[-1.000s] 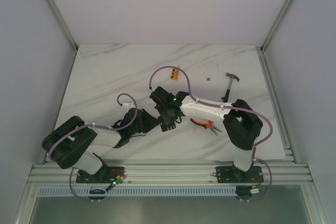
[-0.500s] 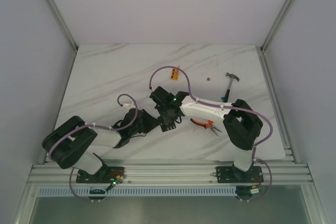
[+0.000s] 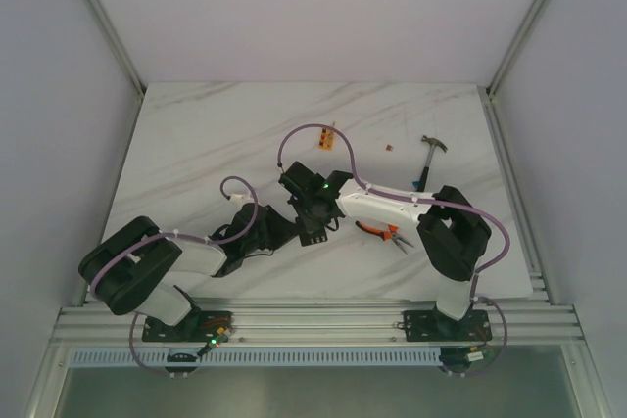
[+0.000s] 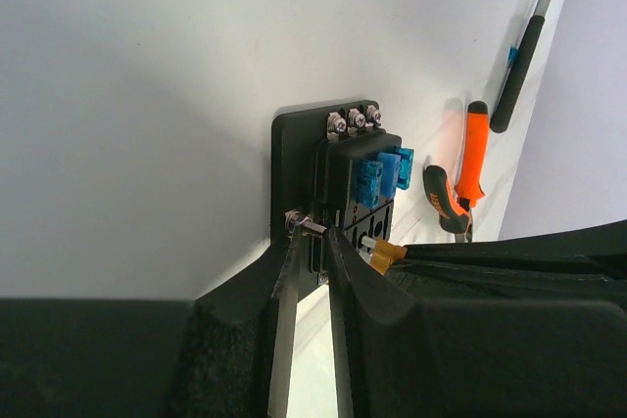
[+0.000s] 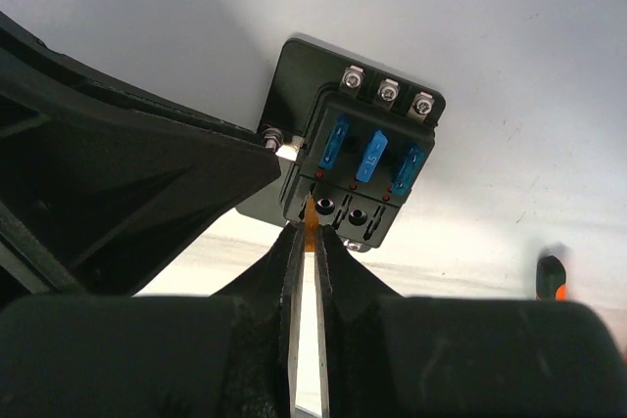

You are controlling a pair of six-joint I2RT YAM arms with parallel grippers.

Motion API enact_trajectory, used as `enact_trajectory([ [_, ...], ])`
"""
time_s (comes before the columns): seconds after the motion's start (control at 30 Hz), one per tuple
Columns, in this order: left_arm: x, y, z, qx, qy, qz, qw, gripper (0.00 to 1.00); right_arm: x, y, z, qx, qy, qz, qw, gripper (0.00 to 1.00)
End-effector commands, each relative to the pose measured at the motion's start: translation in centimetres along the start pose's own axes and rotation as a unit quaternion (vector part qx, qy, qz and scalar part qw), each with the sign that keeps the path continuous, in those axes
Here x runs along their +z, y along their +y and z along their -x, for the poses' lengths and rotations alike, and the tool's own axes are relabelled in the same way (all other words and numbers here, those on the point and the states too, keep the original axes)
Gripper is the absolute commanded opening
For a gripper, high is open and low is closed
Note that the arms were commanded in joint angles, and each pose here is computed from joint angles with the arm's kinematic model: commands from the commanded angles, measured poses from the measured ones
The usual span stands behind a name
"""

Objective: Snap on the fuse box
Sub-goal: Install the fuse at the fuse box base.

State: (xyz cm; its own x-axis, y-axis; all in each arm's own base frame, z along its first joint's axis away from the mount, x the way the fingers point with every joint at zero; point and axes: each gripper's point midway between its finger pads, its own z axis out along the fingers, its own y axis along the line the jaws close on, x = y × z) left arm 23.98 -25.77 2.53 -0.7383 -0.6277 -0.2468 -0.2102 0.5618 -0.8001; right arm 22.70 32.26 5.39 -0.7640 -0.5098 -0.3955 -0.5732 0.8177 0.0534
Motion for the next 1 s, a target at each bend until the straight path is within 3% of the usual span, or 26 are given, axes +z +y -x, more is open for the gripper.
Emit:
enact_trajectory([
  [0.0, 0.0, 0.3, -0.2, -0.009, -0.001, 0.001, 1.000, 0.27, -1.6, 0.7, 1.0, -0.001, -0.017, 0.012, 1.000, 0.00],
  [0.97, -0.1, 0.7, -0.5, -0.024, -0.001, 0.003, 1.000, 0.25, 0.4, 0.6, -0.1, 0.008, 0.013, 0.001, 1.000, 0.00],
])
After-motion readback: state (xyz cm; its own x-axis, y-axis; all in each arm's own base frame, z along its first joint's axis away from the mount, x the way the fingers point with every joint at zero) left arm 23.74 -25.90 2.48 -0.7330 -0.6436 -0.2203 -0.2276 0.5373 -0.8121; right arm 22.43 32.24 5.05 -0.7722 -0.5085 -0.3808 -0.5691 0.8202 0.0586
